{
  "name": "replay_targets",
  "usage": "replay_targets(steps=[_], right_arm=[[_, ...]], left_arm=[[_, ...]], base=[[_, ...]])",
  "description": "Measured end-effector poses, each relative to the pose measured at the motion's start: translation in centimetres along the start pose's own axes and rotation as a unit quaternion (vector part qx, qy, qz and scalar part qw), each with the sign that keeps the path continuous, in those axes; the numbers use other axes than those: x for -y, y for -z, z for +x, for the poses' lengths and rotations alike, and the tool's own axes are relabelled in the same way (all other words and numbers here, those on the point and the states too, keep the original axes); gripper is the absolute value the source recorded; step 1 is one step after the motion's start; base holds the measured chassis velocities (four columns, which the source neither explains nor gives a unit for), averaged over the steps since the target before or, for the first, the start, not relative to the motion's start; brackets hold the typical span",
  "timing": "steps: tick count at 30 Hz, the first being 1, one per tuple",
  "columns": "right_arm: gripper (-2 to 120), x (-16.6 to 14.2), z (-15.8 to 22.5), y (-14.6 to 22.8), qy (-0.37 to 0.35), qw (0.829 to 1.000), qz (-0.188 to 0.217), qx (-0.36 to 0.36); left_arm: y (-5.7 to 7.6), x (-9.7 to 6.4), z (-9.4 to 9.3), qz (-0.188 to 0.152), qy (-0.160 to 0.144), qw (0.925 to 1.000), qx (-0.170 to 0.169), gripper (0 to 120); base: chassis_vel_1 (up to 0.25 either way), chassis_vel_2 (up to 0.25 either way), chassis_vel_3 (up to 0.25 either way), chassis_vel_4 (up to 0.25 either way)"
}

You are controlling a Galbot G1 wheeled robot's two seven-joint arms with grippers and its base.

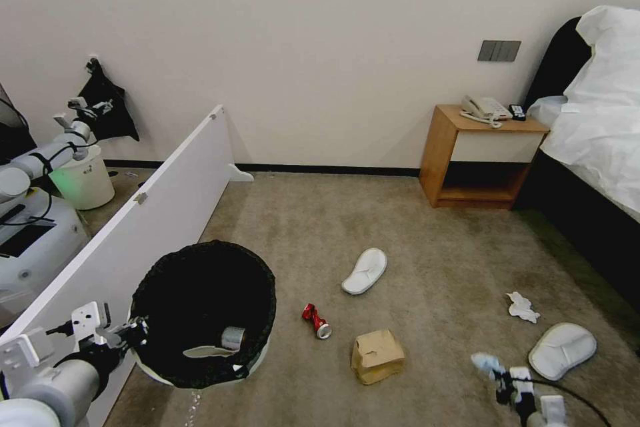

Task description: Pick up the trash bin, then pick up the garbage from the floor and place it into the trash bin.

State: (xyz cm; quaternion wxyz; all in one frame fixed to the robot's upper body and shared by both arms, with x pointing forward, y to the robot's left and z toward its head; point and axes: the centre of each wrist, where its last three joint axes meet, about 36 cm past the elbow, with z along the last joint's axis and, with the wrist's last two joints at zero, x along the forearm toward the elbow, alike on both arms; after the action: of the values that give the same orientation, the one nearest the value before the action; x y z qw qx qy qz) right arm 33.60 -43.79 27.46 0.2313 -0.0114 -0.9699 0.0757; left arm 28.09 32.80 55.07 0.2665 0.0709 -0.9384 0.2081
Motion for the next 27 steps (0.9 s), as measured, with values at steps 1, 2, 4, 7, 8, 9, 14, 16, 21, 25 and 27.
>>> replay_targets(steps=[1,2,4,7,8,9,14,16,21,25,27], right_arm=[[0,0.0,0.3,1.6,0.009,1.0,0.001,0.021],[0,-0.4,0.8,3.8,0.026,0.998,-0.001,0.052],[0,-1.1,1.1,6.0,0.047,0.995,-0.008,0.083],[0,-3.3,1.7,10.0,0.1,0.983,-0.024,0.15],[0,-3.3,1.7,10.0,0.1,0.983,-0.024,0.15],[0,-4.0,1.7,10.8,0.112,0.979,-0.027,0.165],[0,-9.1,1.4,16.0,0.211,0.948,-0.034,0.238],[0,-11.9,1.0,19.2,0.27,0.926,-0.034,0.263],[0,-16.2,0.2,23.3,0.362,0.888,-0.04,0.28],[0,-20.0,-1.1,27.4,0.44,0.848,-0.039,0.295],[0,-21.0,-1.3,28.5,0.458,0.837,-0.036,0.299]], left_arm=[[-0.1,0.1,-0.1,-0.001,-0.002,1.0,-0.003,2],[-0.2,0.2,-0.1,-0.001,-0.006,1.0,-0.006,2],[-0.2,0.4,-0.1,-0.002,-0.008,0.9999,-0.008,2],[-0.4,0.6,-0.2,-0.007,-0.012,0.9998,-0.014,2],[-0.4,0.6,-0.2,-0.007,-0.012,0.9998,-0.014,2],[-0.5,0.7,-0.2,-0.008,-0.013,0.9998,-0.016,2],[-0.9,1.6,0.0,-0.017,-0.02,0.9994,-0.024,2],[-0.9,1.8,-0.1,-0.021,-0.019,0.9993,-0.023,2],[-1.0,1.7,-0.1,-0.024,-0.015,0.9993,-0.023,2],[-1.0,1.7,-0.1,-0.025,-0.012,0.9994,-0.021,2],[-1.0,1.7,-0.1,-0.025,-0.012,0.9994,-0.02,2]], base=[[0.0,0.0,0.0,0.0],[0.0,0.0,0.0,0.0],[0.0,0.0,0.0,0.0],[0.0,0.0,0.0,0.0],[0.0,0.0,0.0,0.0],[0.0,0.0,0.0,0.0],[0.0,0.0,0.0,0.0],[0.0,0.0,0.0,0.0],[0.0,0.0,0.0,0.0],[0.0,0.0,0.0,0.0],[0.0,0.0,0.0,0.0]])
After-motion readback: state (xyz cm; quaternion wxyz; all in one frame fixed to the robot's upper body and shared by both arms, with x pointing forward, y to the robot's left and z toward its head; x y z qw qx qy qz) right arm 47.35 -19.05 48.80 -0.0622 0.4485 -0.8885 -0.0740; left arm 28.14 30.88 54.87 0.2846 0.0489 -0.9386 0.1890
